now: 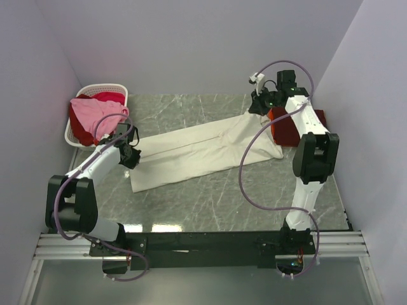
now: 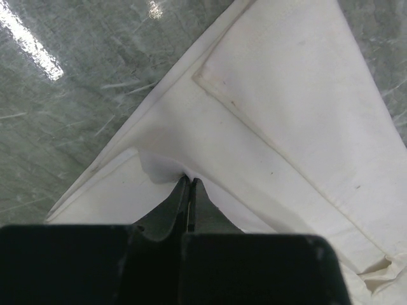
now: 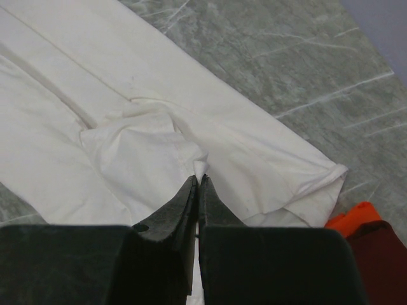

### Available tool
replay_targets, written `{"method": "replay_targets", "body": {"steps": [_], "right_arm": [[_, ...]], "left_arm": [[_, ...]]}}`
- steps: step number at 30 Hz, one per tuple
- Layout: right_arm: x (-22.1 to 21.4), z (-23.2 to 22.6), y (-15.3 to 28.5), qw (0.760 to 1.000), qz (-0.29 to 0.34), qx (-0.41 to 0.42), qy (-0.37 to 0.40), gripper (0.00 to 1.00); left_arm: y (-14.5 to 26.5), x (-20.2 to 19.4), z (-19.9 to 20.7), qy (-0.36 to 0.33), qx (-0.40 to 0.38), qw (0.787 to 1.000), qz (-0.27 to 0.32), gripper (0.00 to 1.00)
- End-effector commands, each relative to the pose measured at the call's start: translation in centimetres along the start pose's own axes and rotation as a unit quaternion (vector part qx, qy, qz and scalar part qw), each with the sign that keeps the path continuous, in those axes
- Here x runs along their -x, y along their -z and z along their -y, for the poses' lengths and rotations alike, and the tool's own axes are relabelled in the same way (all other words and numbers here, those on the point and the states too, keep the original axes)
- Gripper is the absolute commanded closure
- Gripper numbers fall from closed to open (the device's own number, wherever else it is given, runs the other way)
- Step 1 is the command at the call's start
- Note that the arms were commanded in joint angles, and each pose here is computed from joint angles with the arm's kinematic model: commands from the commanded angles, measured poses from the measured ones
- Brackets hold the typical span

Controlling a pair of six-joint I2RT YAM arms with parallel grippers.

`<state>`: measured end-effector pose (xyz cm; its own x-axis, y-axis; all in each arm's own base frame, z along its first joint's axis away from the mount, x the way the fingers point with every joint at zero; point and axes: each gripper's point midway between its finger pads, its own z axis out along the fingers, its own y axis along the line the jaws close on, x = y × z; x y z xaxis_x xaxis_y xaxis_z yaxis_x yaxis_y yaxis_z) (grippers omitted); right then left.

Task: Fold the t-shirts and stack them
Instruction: Fold the tshirt

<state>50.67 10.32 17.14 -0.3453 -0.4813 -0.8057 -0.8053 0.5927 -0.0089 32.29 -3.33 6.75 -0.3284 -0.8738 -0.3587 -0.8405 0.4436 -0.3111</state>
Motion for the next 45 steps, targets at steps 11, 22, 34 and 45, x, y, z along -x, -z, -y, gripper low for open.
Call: {"method": "replay_targets", "body": {"steps": [11,22,34,45], "right_arm": [[1.8,1.2,-1.5,1.000,0.005,-0.020,0.010,1.00],[2.5,1.6,-2.7,1.000,0.005,-0.026,0.010,1.00],[2.1,2.7,-3.6,0.999,-0.005,-0.046,-0.002,0.97],[0.0,5.6,-1.9,0.984,-0.064,-0.160,-0.036,0.31]], "left_arm": [[0.6,1.6,0.9,0.000,-0.008,1.000,0.028,1.00],[0.4,1.9,-0.3,0.007,0.008,0.999,0.034,1.00],[-0.1,1.5,-1.1,0.005,0.018,0.999,0.028,0.95],[3.2,2.9,1.2,-0.034,-0.029,0.999,0.026,0.34]]}}
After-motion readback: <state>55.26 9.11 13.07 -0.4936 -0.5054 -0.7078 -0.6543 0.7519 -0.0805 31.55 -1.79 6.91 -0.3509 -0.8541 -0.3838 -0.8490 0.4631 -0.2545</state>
